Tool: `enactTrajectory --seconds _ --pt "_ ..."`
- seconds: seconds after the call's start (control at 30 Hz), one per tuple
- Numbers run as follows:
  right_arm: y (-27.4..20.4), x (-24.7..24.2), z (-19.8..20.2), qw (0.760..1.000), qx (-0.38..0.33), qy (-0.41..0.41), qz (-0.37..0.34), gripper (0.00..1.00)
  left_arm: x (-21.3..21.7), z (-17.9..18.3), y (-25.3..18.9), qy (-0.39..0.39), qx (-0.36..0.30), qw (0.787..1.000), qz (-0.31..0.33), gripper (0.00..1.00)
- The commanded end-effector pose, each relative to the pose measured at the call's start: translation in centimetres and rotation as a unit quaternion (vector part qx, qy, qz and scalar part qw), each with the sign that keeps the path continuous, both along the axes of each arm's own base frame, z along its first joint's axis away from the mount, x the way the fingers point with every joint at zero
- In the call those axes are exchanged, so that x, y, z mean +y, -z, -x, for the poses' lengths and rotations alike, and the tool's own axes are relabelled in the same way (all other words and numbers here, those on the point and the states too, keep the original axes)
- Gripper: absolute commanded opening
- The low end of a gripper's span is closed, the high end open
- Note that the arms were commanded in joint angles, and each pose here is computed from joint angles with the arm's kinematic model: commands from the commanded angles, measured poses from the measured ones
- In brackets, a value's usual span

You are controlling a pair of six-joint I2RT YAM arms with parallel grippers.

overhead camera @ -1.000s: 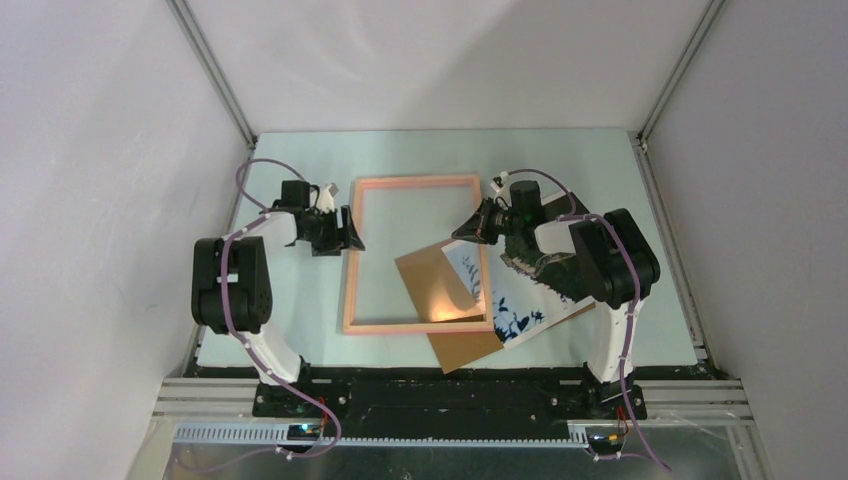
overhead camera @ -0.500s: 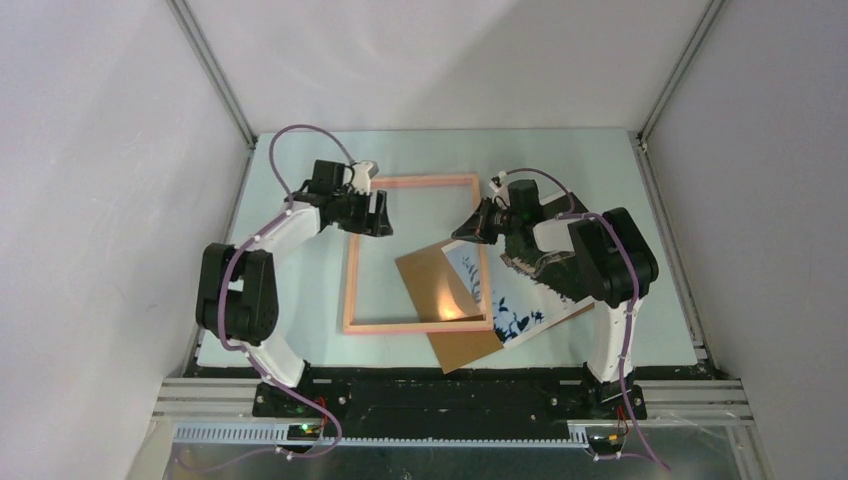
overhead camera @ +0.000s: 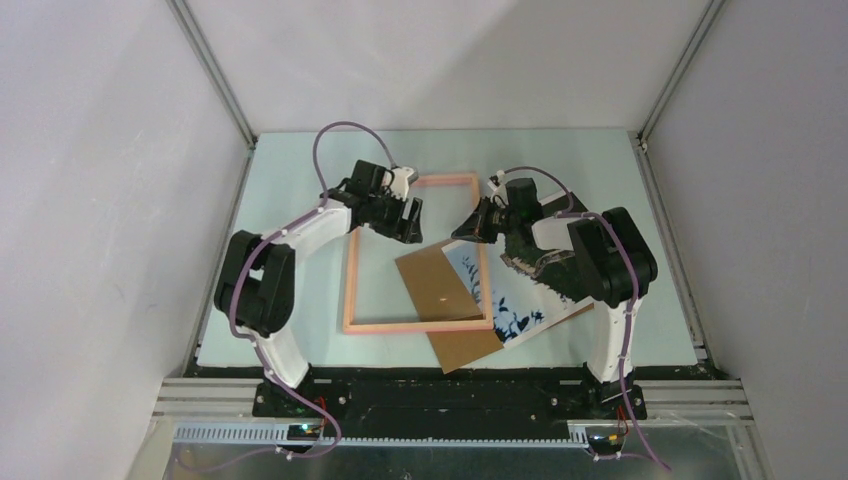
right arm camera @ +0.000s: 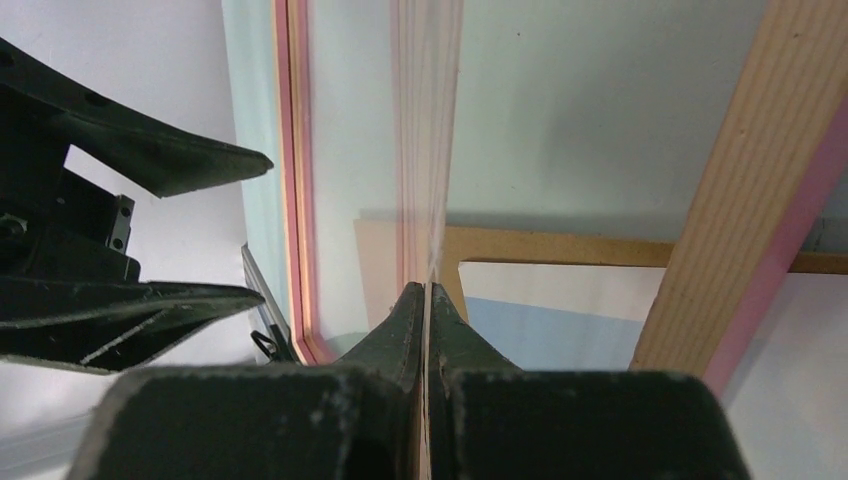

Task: Put the photo into the frame
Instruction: Place the photo frame item in the photo frame.

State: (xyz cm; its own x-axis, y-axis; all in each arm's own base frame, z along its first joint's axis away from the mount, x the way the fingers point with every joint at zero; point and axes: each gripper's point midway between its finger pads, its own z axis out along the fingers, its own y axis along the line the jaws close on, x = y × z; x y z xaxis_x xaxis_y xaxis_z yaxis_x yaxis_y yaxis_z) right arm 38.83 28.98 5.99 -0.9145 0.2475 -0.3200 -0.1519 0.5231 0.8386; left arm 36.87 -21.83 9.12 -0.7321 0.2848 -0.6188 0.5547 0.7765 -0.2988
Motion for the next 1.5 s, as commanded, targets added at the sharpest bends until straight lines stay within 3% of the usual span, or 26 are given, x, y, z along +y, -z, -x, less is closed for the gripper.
enactTrajectory --seconds 0.0,0.5,1.0,1.47 --pt "-0.4 0.5 -1.1 1.0 -0.026 -0.003 0.009 0.0 -1.7 -0.3 -0.3 0.02 -0.02 1.0 -0.007 0.8" --pt "0.0 0.4 -1.1 1.0 -0.024 -0.002 0.019 0.0 -5.1 1.2 2.0 0.047 0.012 0.999 -0.012 0.8" --pt "0.1 0.3 -1.0 0.999 -0.023 -0.001 0.023 0.01 -5.0 1.5 3.6 0.048 0.027 0.998 -0.024 0.8" --pt "0.2 0.1 -0.9 0.999 -0.018 -0.003 0.032 0.19 -4.6 1.7 4.4 0.047 0.03 0.998 -0.035 0.8"
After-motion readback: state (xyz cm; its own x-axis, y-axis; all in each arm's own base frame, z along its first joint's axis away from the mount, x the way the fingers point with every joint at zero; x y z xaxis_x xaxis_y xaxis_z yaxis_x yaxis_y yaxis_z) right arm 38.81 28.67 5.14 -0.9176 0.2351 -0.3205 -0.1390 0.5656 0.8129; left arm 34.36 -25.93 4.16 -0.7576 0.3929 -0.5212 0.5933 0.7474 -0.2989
